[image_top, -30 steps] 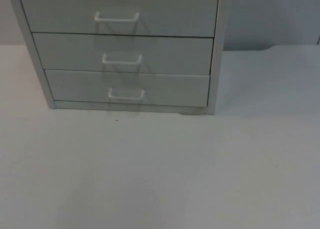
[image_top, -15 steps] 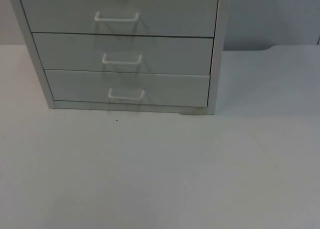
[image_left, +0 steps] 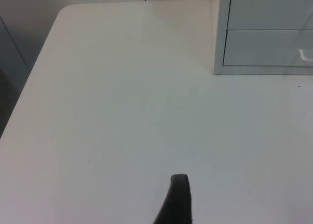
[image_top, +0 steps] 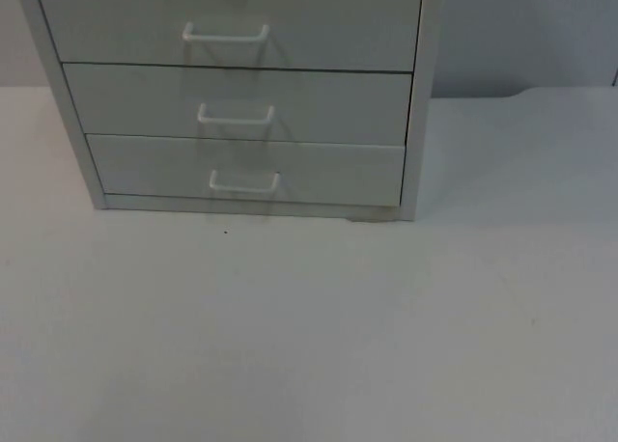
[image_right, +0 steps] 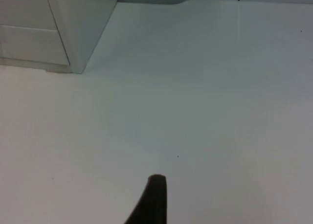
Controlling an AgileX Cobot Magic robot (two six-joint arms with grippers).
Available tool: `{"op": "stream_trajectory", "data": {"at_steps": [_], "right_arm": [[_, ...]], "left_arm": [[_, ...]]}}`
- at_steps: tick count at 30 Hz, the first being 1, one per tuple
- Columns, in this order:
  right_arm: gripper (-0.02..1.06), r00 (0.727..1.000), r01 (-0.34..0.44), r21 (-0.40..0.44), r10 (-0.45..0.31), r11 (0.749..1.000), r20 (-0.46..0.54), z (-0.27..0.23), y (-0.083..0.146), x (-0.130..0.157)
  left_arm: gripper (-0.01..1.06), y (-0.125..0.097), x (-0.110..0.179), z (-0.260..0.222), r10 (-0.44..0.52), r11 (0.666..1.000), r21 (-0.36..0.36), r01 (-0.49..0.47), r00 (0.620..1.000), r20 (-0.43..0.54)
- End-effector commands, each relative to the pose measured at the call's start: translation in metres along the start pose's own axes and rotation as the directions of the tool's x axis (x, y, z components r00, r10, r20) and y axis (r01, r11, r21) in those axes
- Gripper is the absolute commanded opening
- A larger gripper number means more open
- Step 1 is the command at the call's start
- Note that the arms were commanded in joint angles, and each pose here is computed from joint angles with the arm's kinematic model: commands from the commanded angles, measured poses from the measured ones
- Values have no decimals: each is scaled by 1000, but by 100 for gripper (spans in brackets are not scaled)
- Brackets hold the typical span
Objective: Open the drawer with the left hand, place the block into the drawer with the right hand, then close the drawer with the left hand.
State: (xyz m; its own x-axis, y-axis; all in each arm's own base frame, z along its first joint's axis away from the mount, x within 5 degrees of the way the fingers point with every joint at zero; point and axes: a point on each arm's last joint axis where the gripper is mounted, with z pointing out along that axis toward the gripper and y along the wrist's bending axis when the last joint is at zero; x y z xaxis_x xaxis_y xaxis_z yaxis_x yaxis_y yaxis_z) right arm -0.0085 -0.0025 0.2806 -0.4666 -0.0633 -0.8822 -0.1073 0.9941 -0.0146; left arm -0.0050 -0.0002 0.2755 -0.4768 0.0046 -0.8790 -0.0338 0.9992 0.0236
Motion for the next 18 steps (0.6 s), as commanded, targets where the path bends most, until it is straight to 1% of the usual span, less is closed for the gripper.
{"op": "stream_trajectory", "data": {"at_steps": [1,6,9,10,12,13,14,15,16,18], "right_arm": [[81,1000,0,8,0,1000,12,1,0,0],[81,1000,0,8,0,1000,12,1,0,0],[83,1000,0,8,0,1000,12,1,0,0],[83,1000,0,8,0,1000,12,1,0,0],[89,1000,-1,5,1,1000,12,1,0,0],[95,1000,5,3,-5,1000,12,1,0,0],[100,1000,4,3,-4,1000,12,1,0,0],[100,1000,4,3,-4,1000,12,1,0,0],[105,1000,6,3,-6,1000,12,1,0,0],[105,1000,6,3,-6,1000,12,1,0,0]], "left_arm": [[73,0,1,1,-6,1000,5,6,1000,1],[73,0,1,1,-6,1000,5,6,1000,1],[84,0,1,1,-6,1000,5,6,1000,1],[84,0,1,1,-6,1000,5,6,1000,1],[98,0,1,1,-6,1000,5,6,1000,1],[103,0,1,1,-6,1000,5,6,1000,1],[105,0,1,1,-6,1000,5,6,1000,1],[105,0,1,1,-6,1000,5,6,1000,1],[105,0,1,1,-6,1000,5,6,1000,1],[105,0,1,1,-6,1000,5,6,1000,1]]}}
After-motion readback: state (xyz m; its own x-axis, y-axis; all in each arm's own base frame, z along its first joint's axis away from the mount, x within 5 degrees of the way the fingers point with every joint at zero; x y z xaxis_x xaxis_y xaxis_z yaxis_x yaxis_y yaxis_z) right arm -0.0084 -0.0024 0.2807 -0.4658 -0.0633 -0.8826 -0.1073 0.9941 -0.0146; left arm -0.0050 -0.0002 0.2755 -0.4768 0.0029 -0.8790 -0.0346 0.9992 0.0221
